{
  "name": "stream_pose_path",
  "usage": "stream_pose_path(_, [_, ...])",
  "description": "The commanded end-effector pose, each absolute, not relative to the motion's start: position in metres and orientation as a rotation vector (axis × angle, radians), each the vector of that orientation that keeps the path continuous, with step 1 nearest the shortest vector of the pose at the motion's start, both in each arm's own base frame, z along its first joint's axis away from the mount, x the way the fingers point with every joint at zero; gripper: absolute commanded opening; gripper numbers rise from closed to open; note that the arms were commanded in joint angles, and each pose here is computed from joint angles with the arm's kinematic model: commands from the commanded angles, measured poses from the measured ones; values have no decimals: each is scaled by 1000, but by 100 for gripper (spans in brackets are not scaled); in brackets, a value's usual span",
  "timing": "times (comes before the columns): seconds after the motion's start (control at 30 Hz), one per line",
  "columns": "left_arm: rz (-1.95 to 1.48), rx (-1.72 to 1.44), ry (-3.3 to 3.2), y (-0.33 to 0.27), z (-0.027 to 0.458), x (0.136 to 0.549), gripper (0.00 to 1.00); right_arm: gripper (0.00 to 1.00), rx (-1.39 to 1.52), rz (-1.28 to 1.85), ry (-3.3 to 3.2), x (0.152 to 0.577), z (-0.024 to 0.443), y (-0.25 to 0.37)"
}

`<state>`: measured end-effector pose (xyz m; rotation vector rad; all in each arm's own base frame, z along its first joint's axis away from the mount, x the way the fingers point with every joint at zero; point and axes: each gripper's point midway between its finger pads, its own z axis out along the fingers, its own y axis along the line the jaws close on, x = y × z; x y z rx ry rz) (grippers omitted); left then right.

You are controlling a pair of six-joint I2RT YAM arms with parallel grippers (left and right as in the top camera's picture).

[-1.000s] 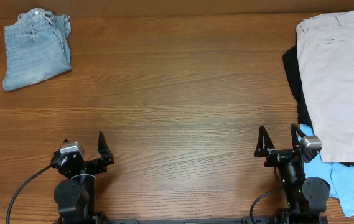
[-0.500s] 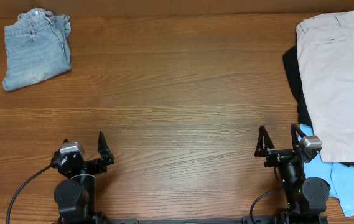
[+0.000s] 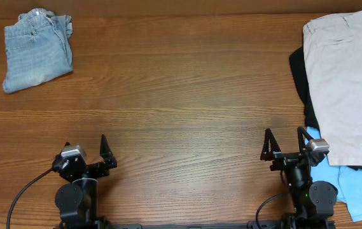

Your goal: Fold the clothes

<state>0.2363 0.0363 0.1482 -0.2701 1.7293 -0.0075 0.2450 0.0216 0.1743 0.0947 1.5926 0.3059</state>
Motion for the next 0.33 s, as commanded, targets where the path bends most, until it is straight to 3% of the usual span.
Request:
stream_pose_path(0.0, [-29, -269, 1715, 34, 150, 237, 100, 100, 99, 301, 1585, 245, 173, 21])
stream_pose_path(0.3, [-30, -269, 1715, 34, 150, 237, 99, 100, 99, 301, 1585, 245, 173, 21])
